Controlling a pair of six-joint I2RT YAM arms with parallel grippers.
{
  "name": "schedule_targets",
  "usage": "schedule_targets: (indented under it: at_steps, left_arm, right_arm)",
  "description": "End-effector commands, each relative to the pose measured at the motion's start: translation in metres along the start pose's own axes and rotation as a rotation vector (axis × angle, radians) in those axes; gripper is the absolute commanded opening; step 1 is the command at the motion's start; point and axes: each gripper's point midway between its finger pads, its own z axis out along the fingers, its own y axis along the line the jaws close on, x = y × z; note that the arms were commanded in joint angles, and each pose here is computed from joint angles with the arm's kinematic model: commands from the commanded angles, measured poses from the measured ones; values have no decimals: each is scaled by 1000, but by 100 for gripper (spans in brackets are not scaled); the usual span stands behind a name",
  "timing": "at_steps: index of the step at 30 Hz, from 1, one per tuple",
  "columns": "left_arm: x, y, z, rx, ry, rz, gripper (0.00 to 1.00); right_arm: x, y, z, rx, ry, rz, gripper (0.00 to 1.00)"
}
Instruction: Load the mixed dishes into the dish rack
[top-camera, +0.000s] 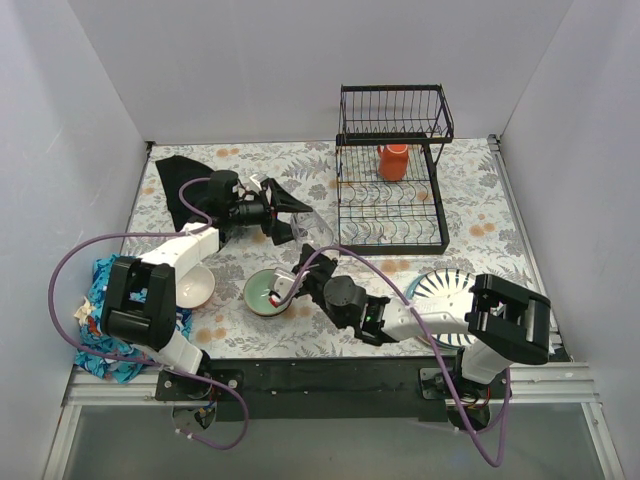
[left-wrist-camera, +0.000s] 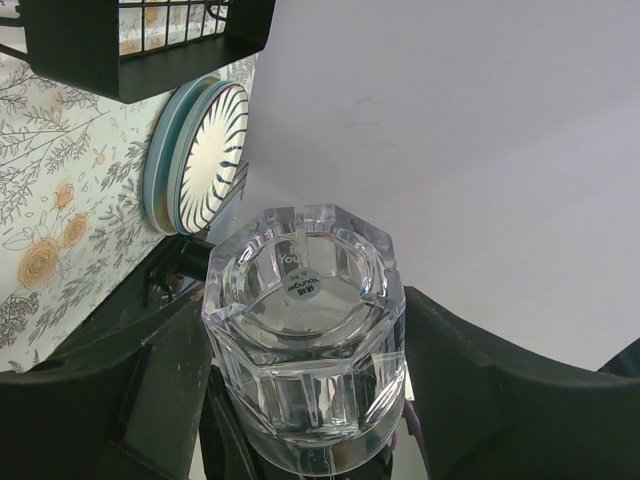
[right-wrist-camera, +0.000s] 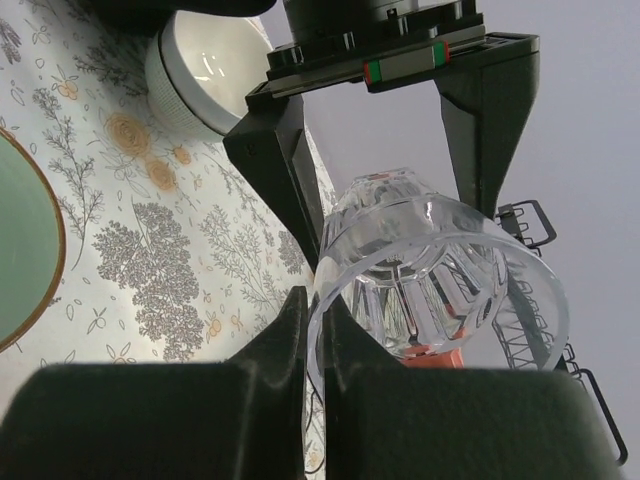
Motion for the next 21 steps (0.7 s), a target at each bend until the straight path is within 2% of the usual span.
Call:
schedule_targets:
  at_steps: [1, 2, 3, 4, 6, 7, 10, 11, 14, 16, 17, 19, 21]
  left_arm:
    - [-1, -50, -4, 75, 16, -88, 33]
    - [-5, -55, -4, 84, 4, -60, 27]
    - [-7, -57, -5, 89, -5, -44, 24]
    - [-12, -57, -5, 89, -18, -24, 19]
    - [-24, -62, -4, 97, -40, 13, 13]
    - [-31, -63, -5, 98, -54, 24, 10]
    - [-49, -67, 2, 102, -82, 85, 5]
    - [-53, -66, 3, 98, -92, 131, 1]
    - [-66, -68, 7, 66, -122, 189, 0]
    - [-74, -84, 10, 51, -175, 358, 0]
    - [-74, -78, 12, -4, -184, 356, 0]
    - [-75, -93, 16, -32, -227, 538, 0]
    - [-73, -93, 19, -78, -255, 664, 0]
  right_arm:
    - [-21, -3, 6, -18, -44, 20, 9]
    - [-23, -6, 6, -23, -37, 26, 27]
    - [-10, 8, 4, -89, 27, -7, 45]
    - [-7, 11, 2, -112, 53, -15, 55]
    - [-4, 9, -3, -150, 107, -3, 67]
    - [10, 23, -13, -236, 170, -11, 74]
    - [12, 20, -35, -322, 201, 32, 82]
    - [24, 22, -54, -386, 258, 34, 85]
    - [36, 16, -85, -460, 320, 72, 88]
    - [44, 8, -99, -467, 349, 96, 88]
    - [56, -5, -109, -457, 389, 123, 88]
    - [68, -31, -115, -402, 423, 186, 88]
    - [109, -66, -113, -297, 546, 278, 87]
